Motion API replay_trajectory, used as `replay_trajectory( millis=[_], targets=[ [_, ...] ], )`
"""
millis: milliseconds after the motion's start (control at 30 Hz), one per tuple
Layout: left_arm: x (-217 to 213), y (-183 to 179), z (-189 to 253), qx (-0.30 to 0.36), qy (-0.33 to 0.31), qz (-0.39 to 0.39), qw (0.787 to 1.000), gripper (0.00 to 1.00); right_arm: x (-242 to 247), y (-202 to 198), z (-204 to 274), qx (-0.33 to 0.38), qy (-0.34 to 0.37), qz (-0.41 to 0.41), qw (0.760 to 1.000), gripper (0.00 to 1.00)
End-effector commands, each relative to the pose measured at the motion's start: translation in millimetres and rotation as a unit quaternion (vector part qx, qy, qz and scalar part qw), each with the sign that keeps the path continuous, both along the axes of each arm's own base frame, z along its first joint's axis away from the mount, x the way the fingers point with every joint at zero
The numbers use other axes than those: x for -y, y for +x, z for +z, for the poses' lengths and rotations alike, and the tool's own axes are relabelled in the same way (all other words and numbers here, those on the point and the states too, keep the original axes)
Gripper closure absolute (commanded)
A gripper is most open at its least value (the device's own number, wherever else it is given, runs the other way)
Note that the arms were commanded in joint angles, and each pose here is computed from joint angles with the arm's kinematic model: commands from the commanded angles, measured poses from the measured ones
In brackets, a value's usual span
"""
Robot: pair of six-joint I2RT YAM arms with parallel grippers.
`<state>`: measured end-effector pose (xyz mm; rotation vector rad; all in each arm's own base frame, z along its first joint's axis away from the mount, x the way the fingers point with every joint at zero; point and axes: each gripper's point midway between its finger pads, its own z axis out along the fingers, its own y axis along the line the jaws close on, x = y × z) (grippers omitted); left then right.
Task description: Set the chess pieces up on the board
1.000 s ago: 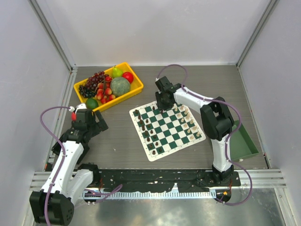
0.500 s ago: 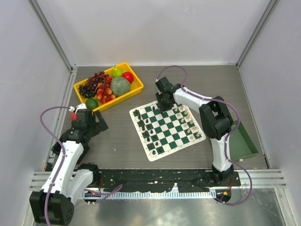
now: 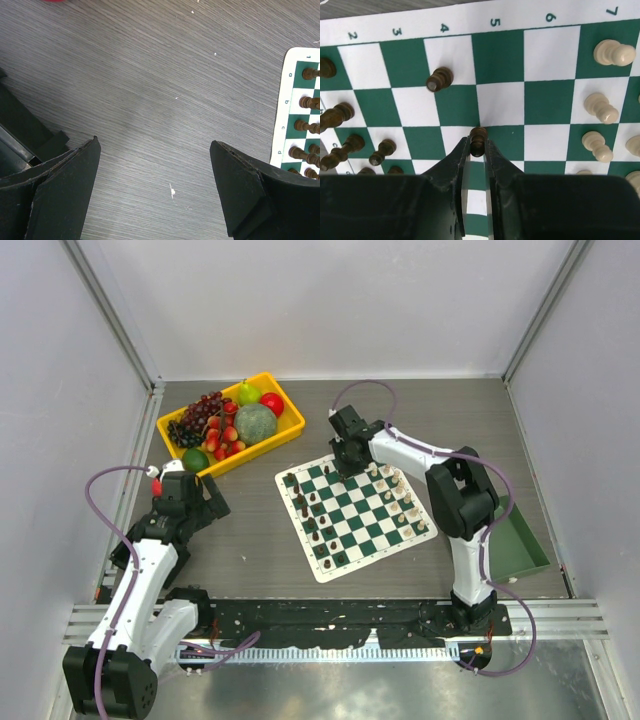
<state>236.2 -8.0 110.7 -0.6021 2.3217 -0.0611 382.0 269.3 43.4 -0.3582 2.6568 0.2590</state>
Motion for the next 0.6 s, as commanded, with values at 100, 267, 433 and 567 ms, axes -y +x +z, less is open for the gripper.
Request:
replay_trajectory(
  millis=[100, 267, 433, 567],
  targets=[
    [-2, 6, 9, 0.019, 0.003, 0.001, 1.0, 0.01, -30, -9, 51, 0.064, 0.031, 0.026, 0.997, 0.82],
    [-2, 5, 9, 0.02, 0.004, 0.002, 1.0, 0.01, -57, -13, 52, 0.071, 0.035, 0.047, 0.996, 0.82],
    [-3, 4, 10, 0.022, 0.006, 0.004, 1.0, 0.01, -74, -8, 40, 0.072, 0.022, 0.06, 0.995, 0.82],
    [-4, 4, 10, 0.022, 0.007, 0.003, 1.0, 0.01, -84, -5, 34, 0.076, 0.015, 0.066, 0.995, 0.82]
  ],
)
